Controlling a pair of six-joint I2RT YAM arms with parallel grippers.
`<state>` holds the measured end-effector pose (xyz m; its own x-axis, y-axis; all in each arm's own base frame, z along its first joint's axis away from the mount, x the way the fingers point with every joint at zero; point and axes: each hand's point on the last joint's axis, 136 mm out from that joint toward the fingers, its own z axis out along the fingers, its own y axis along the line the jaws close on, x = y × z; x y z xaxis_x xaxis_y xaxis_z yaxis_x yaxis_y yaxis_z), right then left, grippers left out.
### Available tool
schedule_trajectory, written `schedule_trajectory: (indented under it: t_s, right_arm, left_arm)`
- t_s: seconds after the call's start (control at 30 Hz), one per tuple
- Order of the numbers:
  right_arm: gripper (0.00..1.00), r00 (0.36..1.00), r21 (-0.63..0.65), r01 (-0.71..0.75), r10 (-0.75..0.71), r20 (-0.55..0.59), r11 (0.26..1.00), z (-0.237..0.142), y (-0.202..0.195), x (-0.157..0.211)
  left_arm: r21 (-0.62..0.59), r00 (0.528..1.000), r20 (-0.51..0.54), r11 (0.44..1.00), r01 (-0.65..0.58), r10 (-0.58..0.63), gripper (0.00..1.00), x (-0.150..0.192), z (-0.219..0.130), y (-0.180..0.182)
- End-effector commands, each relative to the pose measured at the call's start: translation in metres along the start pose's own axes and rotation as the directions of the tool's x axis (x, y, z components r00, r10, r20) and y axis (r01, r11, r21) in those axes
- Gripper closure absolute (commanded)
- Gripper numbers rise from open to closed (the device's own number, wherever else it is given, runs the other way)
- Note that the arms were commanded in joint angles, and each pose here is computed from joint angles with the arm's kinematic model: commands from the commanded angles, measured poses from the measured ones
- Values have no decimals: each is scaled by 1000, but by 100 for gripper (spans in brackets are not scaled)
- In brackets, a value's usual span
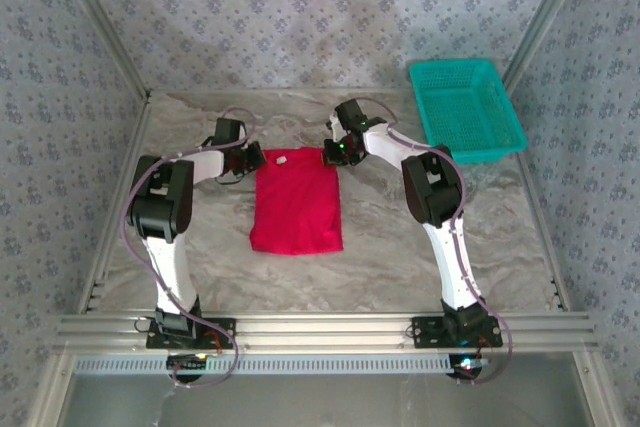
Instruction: Fold the inside-out t-shirt
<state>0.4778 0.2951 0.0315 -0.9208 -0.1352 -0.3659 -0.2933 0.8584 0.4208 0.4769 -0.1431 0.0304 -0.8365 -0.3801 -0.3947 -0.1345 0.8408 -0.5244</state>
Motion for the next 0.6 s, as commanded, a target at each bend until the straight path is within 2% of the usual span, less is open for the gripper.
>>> schedule_trajectory:
  t_s: [0.0,0.37,0.57]
  right_arm:
    - [100,1000,-20,-3,3,-20,1000,-13,5,5]
    - [100,996,-55,28,-22,92,998,-62,30,-26]
    - [100,984,-62,42,-30,175,997,-94,39,-53]
  left_arm:
    - [45,999,-22,998,42,-41,100,10,-5,-7]
    - [160,993,118,987,14,-33,100,-38,-70,-59]
    - [183,987,158,983,0,-29,100,-55,-90,-72]
